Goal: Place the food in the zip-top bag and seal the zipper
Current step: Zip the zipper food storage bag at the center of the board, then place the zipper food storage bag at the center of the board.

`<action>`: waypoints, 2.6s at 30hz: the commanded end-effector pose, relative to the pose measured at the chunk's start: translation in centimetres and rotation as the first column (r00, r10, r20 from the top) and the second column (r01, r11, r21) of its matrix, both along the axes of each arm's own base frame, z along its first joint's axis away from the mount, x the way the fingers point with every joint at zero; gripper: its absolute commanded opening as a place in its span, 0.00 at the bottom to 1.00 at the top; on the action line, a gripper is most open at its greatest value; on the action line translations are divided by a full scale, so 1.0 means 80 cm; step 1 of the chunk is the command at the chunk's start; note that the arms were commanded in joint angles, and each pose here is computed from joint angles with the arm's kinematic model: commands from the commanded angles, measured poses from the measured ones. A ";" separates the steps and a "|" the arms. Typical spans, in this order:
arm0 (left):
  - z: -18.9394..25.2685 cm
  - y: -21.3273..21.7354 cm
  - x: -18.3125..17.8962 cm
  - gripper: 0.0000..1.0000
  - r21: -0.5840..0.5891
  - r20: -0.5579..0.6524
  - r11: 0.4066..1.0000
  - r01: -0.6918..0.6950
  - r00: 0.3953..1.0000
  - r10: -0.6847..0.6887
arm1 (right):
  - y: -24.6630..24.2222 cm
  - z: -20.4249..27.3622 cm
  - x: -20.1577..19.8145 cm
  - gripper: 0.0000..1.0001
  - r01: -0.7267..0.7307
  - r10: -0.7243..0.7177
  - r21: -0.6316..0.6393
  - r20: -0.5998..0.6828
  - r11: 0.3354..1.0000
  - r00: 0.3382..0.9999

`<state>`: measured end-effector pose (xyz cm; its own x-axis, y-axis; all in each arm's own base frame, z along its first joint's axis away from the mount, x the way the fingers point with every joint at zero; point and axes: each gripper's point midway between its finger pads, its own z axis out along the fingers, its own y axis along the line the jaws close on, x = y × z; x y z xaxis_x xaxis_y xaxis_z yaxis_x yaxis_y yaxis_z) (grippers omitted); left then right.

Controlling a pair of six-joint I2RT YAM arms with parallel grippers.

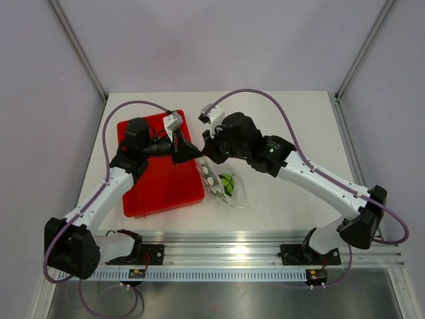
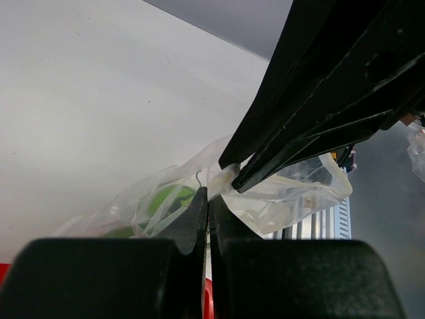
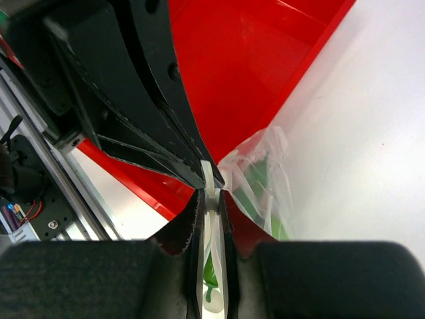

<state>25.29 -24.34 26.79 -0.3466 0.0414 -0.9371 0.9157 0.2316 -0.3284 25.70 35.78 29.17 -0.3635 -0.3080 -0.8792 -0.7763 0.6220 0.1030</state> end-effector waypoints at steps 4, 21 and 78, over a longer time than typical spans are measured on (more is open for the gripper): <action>0.043 -0.001 0.021 0.00 -0.064 0.137 0.997 -0.048 0.989 0.057 | -0.026 -0.028 -0.010 0.00 0.060 -0.064 -0.071 -0.051 0.996 0.997; 0.035 0.008 0.057 0.00 -0.065 0.086 0.983 -0.171 0.981 0.177 | -0.078 -0.032 -0.044 0.00 0.107 -0.115 -0.089 -0.088 0.990 0.990; 0.168 -0.107 0.224 0.00 -0.340 0.042 0.933 -0.117 0.989 0.139 | -0.347 0.065 0.041 0.04 0.855 -0.772 -0.051 0.404 0.517 0.491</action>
